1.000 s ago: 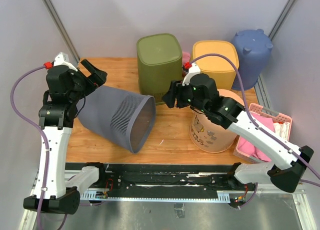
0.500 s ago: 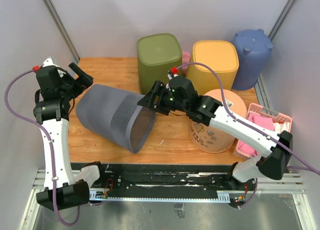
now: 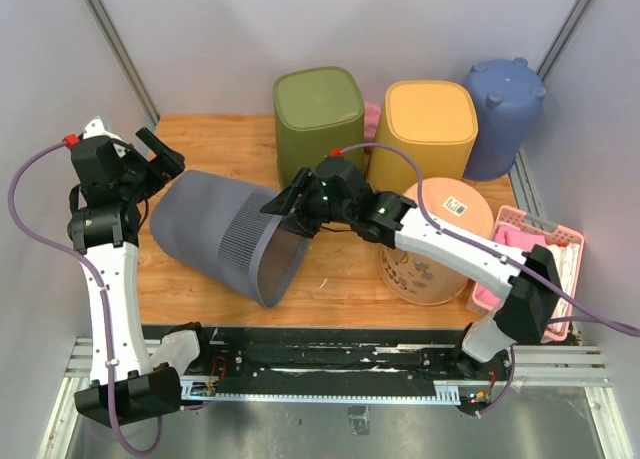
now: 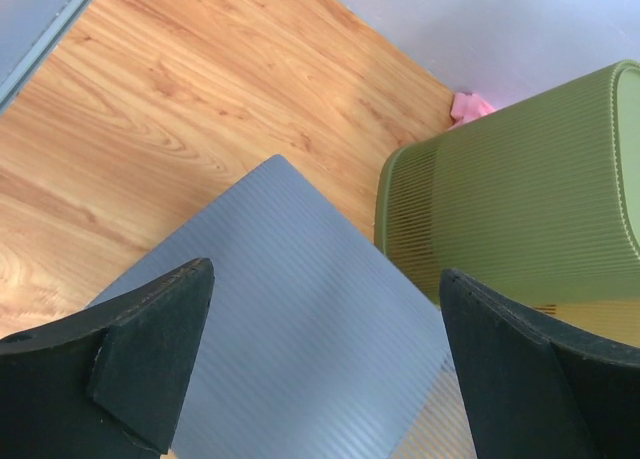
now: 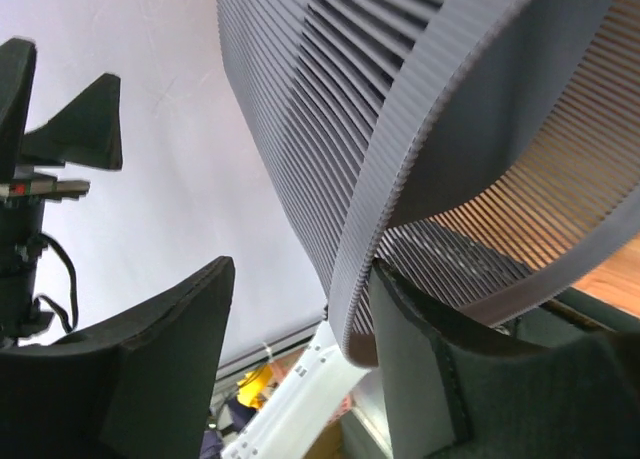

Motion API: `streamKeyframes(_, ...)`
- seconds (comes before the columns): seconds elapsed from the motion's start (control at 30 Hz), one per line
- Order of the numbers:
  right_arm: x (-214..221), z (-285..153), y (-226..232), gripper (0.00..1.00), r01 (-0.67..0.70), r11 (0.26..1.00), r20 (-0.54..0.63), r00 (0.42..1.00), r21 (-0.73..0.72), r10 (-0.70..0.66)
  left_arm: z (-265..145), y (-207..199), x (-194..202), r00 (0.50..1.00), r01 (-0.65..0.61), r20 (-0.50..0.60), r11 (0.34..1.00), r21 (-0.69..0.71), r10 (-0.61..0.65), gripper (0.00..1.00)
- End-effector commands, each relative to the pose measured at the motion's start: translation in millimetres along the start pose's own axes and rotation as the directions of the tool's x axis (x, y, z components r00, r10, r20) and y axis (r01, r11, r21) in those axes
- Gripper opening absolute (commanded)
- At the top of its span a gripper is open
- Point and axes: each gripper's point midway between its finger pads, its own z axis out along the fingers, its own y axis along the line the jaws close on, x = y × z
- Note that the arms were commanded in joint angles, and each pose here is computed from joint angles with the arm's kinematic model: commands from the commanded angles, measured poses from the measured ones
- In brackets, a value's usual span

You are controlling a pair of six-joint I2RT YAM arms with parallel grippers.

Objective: Turn the large container upside down

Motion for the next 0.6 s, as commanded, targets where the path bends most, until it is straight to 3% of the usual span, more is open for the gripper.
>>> streamKeyframes(0.0, 28.3, 21.1, 15.3, 0.52, -0.068, 0.997, -0.125, 0.990, -0.043, 0.062, -1.9, -3.0, -7.2, 0.999, -0.024, 0.035, 0.999, 0.023, 0.024, 0.99)
streamKeyframes(0.13, 42.0, 32.9, 11.2, 0.37, -0.044, 0.999, -0.169, 0.985, -0.024, 0.040, -2.4, 2.0, -9.1, 0.998, -0.033, 0.053, 0.999, -0.001, 0.033, 0.99)
streamKeyframes(0.3, 44.2, 37.4, 11.6, 0.01, -0.025, 0.997, -0.175, 0.984, -0.076, 0.011, -3.0, 6.3, -9.4, 0.997, -0.029, 0.073, 0.999, -0.017, 0.031, 0.99)
streamKeyframes(0.43, 42.5, 37.8, 36.8, 0.00, 0.049, 0.955, -0.159, 0.982, -0.291, -0.099, -4.5, 5.4, -12.6, 0.996, -0.029, 0.087, 0.999, -0.014, 0.030, 0.99)
streamKeyframes(0.57, 41.5, 31.9, 65.1, 0.00, 0.020, 0.806, -0.131, 0.984, -0.591, -0.121, -7.3, 1.4, -16.4, 0.994, -0.029, 0.102, 1.000, 0.002, 0.029, 0.99)
